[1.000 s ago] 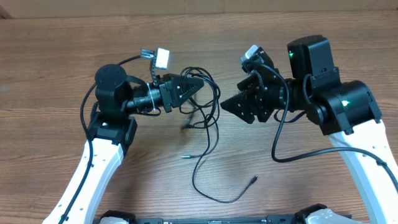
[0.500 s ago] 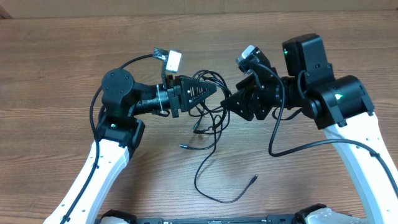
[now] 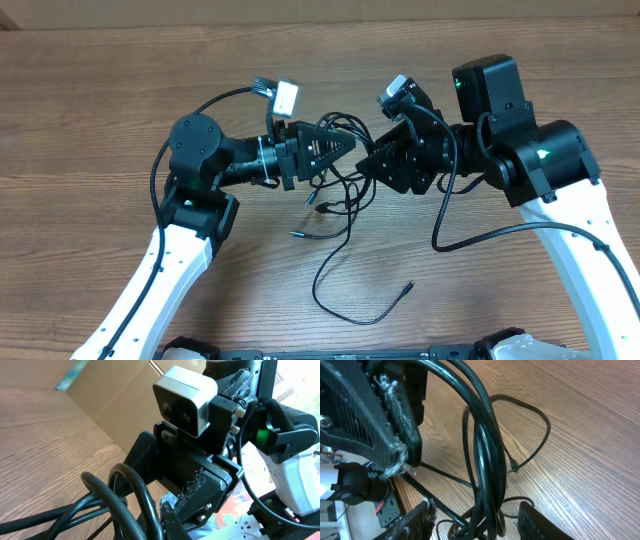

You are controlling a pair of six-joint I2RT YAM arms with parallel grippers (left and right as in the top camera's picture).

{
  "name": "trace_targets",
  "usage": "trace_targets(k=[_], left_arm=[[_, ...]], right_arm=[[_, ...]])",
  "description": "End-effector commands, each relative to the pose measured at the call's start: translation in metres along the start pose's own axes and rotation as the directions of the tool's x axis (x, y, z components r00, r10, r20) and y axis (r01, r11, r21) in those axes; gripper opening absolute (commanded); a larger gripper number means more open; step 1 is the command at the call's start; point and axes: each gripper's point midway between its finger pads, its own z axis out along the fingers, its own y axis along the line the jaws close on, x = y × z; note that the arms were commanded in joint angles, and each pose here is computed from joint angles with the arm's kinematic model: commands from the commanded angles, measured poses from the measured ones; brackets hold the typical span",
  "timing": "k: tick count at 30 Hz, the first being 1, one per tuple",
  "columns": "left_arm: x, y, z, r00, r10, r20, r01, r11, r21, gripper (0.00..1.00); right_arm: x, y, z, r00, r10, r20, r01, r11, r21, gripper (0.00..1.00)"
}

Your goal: Untangle cables

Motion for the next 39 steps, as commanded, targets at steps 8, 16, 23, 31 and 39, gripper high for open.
trace_targets(k=[8, 16, 23, 31, 39], left_arm=[[-0.006, -0.003, 0.002, 1.000, 0.005, 0.019, -0.005, 1.000, -0.002, 0.04], [-0.014, 0.022, -0.005, 0.994, -0.064, 0.083, 0.072, 0.992, -0.104, 0.04], [0.005, 0.087, -0.031, 0.940, -0.293, 0.174, 0.337, 0.878, -0.341, 0.04], [0.022, 0.088, -0.031, 0.949, -0.300, 0.099, 0.316, 0.881, -0.352, 0.04], [0.015, 0.055, -0.019, 0.963, -0.269, 0.033, 0.270, 0.940, -0.208, 0.04]], right_arm=[[-0.004, 0.003, -0.002, 1.000, -0.013, 0.010, 0.014, 1.000, -0.011, 0.09], [-0.009, 0.018, -0.006, 0.999, -0.022, 0.044, 0.025, 0.996, -0.086, 0.04], [-0.027, 0.048, -0.036, 0.979, -0.108, 0.171, 0.128, 0.985, -0.112, 0.04], [-0.041, 0.055, -0.065, 0.957, -0.122, 0.262, 0.130, 0.991, -0.014, 0.04], [-0.004, -0.018, -0.062, 0.990, 0.080, 0.115, -0.114, 0.934, 0.339, 0.39]])
